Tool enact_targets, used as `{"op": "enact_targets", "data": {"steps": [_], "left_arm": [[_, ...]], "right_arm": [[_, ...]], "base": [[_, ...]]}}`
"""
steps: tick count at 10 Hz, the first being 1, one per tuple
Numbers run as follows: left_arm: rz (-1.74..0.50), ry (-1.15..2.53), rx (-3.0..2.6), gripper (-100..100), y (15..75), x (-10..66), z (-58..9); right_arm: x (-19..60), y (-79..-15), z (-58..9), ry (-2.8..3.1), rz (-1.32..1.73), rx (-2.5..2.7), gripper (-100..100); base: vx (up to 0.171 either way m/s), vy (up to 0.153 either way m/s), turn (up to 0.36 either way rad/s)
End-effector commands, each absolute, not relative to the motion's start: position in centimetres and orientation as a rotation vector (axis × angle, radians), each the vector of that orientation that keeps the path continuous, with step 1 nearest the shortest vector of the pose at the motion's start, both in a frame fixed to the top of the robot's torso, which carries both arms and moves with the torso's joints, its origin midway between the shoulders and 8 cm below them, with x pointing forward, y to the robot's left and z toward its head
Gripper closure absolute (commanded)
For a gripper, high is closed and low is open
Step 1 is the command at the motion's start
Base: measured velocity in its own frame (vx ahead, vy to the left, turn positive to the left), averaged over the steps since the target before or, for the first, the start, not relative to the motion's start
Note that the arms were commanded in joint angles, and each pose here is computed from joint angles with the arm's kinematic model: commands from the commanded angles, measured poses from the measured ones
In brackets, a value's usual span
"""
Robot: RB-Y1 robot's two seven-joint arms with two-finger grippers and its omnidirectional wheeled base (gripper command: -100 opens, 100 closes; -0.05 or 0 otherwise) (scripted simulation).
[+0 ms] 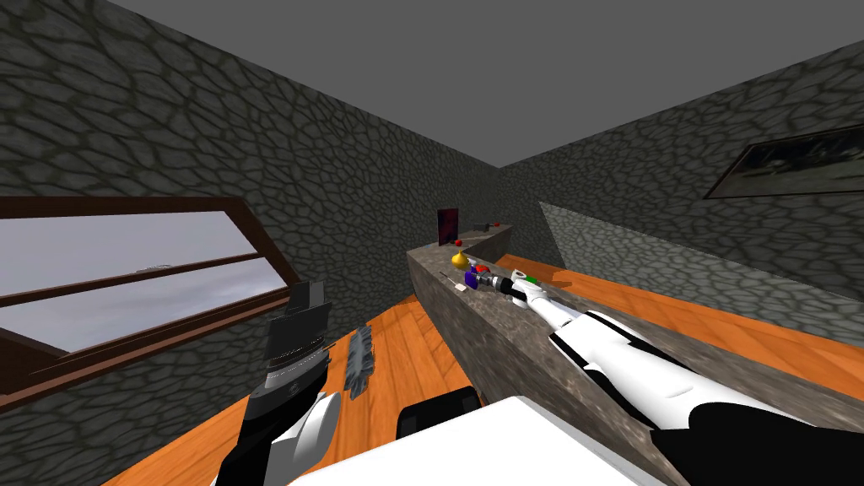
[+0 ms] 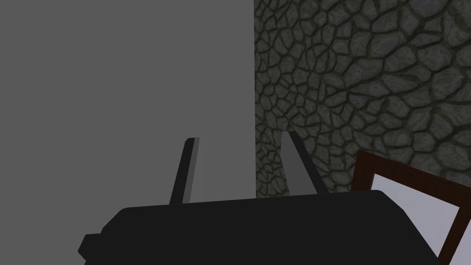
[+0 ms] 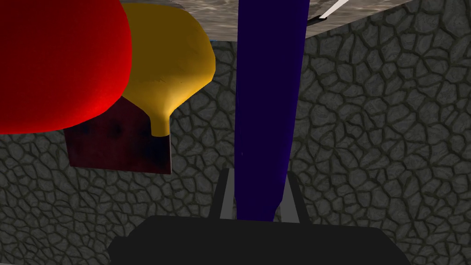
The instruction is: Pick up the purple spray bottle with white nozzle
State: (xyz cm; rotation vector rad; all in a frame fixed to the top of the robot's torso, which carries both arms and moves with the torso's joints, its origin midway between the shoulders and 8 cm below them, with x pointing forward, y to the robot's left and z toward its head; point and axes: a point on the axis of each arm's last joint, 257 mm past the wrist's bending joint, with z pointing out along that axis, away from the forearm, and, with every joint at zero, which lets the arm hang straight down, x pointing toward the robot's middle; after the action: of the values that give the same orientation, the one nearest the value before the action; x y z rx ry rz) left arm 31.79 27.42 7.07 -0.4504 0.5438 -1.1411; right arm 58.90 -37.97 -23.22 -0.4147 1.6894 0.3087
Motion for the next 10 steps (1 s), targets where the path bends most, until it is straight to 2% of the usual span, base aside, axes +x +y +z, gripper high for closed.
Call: {"op": "enact_targets", "data": {"steps": [1, 2, 8, 10], "left_arm": [[-1.141, 0.544, -0.45, 0, 27.4, 31.8, 7.1], [-1.141, 0.544, -0.45, 0, 27.4, 31.8, 7.1], [-1.141, 0.544, -0.45, 0, 27.4, 31.8, 7.1], [-1.141, 0.544, -0.45, 0, 27.4, 31.8, 7.1]], "right_arm": [[58.9, -38.0, -23.2, 1.689, 0.309, -0.415, 0], [58.4, -39.2, -23.1, 1.675, 0.292, -0.369, 100], [54.8, -39.7, -25.3, 1.687, 0.296, -0.346, 100], [53.8, -40.0, -24.2, 1.652, 0.284, -0.326, 100]], "base": [[0.0, 0.0, 0.0], [0.041, -0.015, 0.193], [0.037, -0.016, 0.058], [0.033, -0.018, 0.133]]}}
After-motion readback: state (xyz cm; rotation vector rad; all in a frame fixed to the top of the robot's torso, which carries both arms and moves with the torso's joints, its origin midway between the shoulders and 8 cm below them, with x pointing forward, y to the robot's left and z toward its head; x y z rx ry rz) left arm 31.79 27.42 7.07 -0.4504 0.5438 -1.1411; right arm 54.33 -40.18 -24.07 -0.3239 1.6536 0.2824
